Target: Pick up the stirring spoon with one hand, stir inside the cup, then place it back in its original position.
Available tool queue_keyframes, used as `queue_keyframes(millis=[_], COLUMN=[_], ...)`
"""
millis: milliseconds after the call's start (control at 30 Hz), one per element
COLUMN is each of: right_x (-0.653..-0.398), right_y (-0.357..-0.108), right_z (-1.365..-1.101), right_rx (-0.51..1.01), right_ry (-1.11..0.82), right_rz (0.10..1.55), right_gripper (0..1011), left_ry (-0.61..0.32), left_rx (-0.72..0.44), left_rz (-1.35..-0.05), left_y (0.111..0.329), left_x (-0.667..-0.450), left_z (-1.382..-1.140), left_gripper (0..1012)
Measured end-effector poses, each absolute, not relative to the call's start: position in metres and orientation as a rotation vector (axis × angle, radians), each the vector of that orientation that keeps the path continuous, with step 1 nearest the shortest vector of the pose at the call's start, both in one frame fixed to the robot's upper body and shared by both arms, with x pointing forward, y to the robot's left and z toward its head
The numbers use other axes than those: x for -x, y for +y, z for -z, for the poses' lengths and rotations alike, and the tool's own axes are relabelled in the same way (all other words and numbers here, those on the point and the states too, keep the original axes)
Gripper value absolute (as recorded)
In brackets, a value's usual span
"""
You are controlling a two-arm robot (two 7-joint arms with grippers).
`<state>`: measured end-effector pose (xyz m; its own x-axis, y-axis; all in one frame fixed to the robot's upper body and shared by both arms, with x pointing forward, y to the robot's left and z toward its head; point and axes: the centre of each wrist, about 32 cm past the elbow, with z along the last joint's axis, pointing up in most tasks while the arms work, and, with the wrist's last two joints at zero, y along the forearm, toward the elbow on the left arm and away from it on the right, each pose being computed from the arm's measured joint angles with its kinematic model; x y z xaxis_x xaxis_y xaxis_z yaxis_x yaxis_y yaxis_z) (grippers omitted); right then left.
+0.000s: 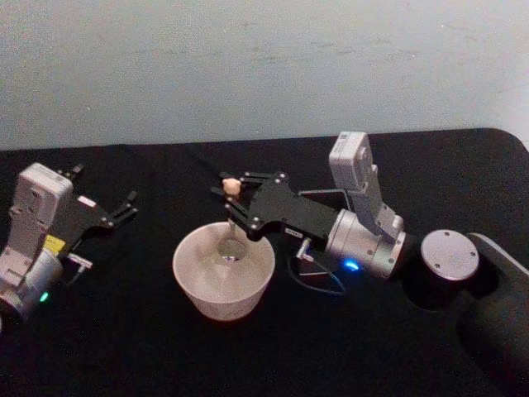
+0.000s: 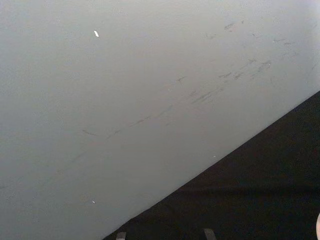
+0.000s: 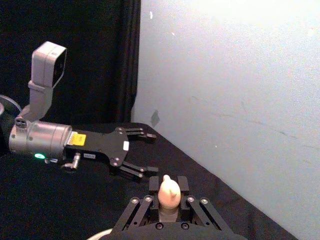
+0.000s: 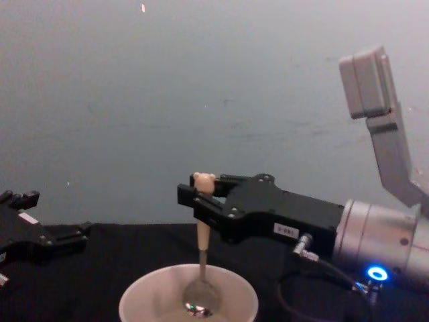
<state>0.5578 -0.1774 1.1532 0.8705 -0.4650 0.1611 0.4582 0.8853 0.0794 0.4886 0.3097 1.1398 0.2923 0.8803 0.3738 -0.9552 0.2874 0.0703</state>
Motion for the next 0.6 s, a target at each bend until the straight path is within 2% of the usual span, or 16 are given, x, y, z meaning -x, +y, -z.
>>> queue_keyframes(millis=[600], right_x=[-0.536], right_y=[-0.198], right_z=[-1.152], right_rx=[-0.034], right_ry=[-0.154], right_rz=[0.487], right_gripper=[214], left_ry=[-0.285], left_rx=[-0.304], left_rz=[-1.248], left_y=[0.31], left_x=[-0.489], left_z=[-1.14], left_gripper=[1001])
